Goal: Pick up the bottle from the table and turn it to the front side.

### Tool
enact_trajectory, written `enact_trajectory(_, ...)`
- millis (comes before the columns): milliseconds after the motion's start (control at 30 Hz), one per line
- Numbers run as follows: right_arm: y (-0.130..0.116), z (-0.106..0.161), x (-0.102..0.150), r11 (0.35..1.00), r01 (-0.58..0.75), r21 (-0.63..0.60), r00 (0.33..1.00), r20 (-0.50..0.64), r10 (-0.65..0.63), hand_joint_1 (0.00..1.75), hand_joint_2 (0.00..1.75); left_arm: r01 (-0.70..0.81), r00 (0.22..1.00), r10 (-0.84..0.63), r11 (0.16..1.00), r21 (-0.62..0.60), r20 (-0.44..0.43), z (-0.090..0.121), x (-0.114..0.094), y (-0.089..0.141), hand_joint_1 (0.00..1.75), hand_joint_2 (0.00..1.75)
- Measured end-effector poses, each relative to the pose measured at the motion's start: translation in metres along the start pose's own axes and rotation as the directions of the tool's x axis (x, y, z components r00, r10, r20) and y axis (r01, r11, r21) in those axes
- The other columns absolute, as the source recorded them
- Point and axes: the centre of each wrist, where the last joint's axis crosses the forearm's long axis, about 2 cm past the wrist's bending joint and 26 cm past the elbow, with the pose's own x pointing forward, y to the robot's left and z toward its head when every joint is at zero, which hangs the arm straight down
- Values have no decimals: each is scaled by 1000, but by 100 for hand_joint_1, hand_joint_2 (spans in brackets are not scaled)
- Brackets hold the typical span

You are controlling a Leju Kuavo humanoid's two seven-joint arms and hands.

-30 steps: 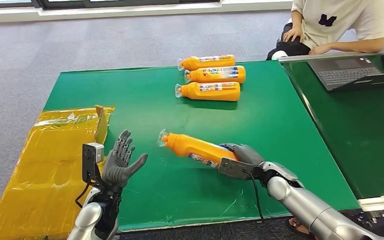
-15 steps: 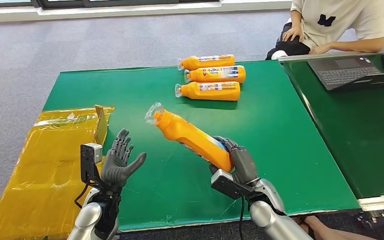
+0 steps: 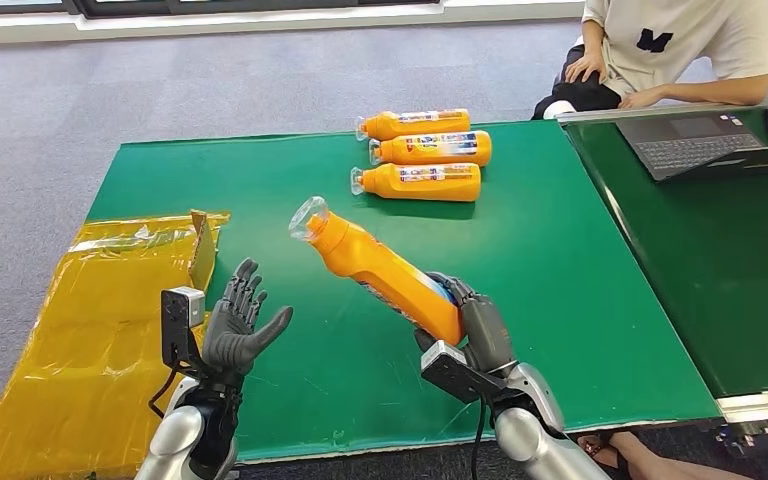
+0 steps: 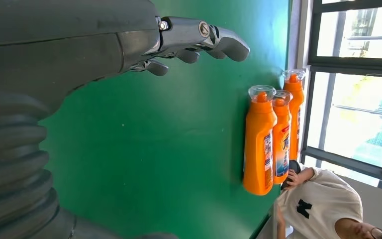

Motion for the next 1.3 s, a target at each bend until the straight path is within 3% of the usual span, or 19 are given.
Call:
enact_trajectory(133, 2, 0, 2, 1000, -10, -2, 1000, 16, 10, 175, 175, 3, 1000, -3, 1000, 0, 5, 0, 0, 0, 0, 0)
enact_trajectory(333, 17, 4, 15, 999, 39, -29, 999, 32, -38, 175, 175, 69, 996, -70, 997, 25, 56, 1, 0, -2, 0, 0)
enact_trajectory(367, 20, 5, 17, 998, 51, -36, 998, 35, -49, 175, 175, 93, 993, -96, 995, 41, 72, 1, 1, -3, 0, 44)
enact_trajectory(467, 27, 9, 24, 989, 146, -35, 988, 60, -143, 175, 175, 149, 977, -156, 987, 59, 143, -1, 5, -10, 0, 44)
enact_trajectory(500, 29, 9, 26, 977, 212, -19, 974, 80, -210, 175, 175, 152, 972, -156, 988, 36, 173, -3, 7, -14, 0, 0)
enact_trajectory(633, 31, -2, 32, 907, 419, 32, 890, 184, -417, 175, 175, 135, 963, -95, 980, -145, 251, -19, 19, -41, 0, 175)
enact_trajectory(867, 23, -16, 34, 876, 482, 15, 853, 218, -473, 175, 175, 58, 970, 25, 942, -331, 240, -44, 34, -68, 0, 175)
enact_trajectory(1300, 23, -23, 33, 867, 498, 16, 843, 226, -489, 175, 175, 8, 975, 97, 883, -469, 199, -58, 40, -82, 0, 175)
